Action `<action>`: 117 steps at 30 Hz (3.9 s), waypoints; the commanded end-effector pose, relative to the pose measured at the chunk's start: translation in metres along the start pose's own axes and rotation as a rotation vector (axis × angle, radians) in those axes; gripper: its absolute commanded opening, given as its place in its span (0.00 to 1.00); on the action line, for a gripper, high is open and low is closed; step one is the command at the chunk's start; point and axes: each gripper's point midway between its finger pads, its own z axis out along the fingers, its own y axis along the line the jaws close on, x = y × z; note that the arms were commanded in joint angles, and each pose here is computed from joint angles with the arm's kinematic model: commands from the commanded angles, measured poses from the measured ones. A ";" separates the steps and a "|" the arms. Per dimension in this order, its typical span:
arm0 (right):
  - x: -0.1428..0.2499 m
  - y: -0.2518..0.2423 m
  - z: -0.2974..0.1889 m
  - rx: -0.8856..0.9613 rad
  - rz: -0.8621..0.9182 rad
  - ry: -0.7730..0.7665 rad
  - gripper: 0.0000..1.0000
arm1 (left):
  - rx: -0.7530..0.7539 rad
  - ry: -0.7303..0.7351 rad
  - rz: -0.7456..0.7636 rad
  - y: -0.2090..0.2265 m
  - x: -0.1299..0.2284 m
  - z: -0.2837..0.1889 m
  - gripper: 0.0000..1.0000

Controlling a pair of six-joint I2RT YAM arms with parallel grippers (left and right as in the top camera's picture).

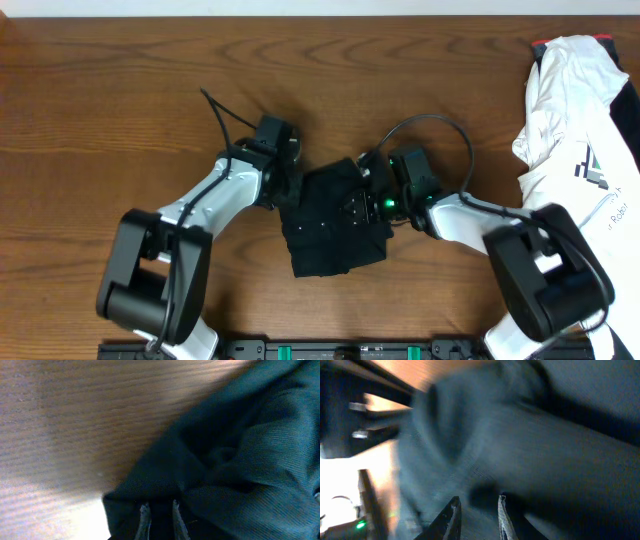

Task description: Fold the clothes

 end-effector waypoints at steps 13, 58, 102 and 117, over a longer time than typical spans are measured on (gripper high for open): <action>0.002 0.016 0.002 -0.136 -0.034 0.027 0.37 | -0.115 -0.068 -0.064 0.030 -0.022 -0.066 0.41; -0.029 -0.006 -0.184 0.344 0.003 -0.347 0.50 | 0.525 -0.002 -0.521 -0.047 0.049 -0.010 0.06; -0.014 -0.010 -0.181 0.354 0.049 -0.291 0.44 | 0.380 -0.523 -1.525 0.287 0.036 -0.055 0.70; -0.006 -0.012 -0.180 0.359 0.071 -0.262 0.45 | 0.402 -0.537 -1.254 0.239 0.039 -0.115 0.98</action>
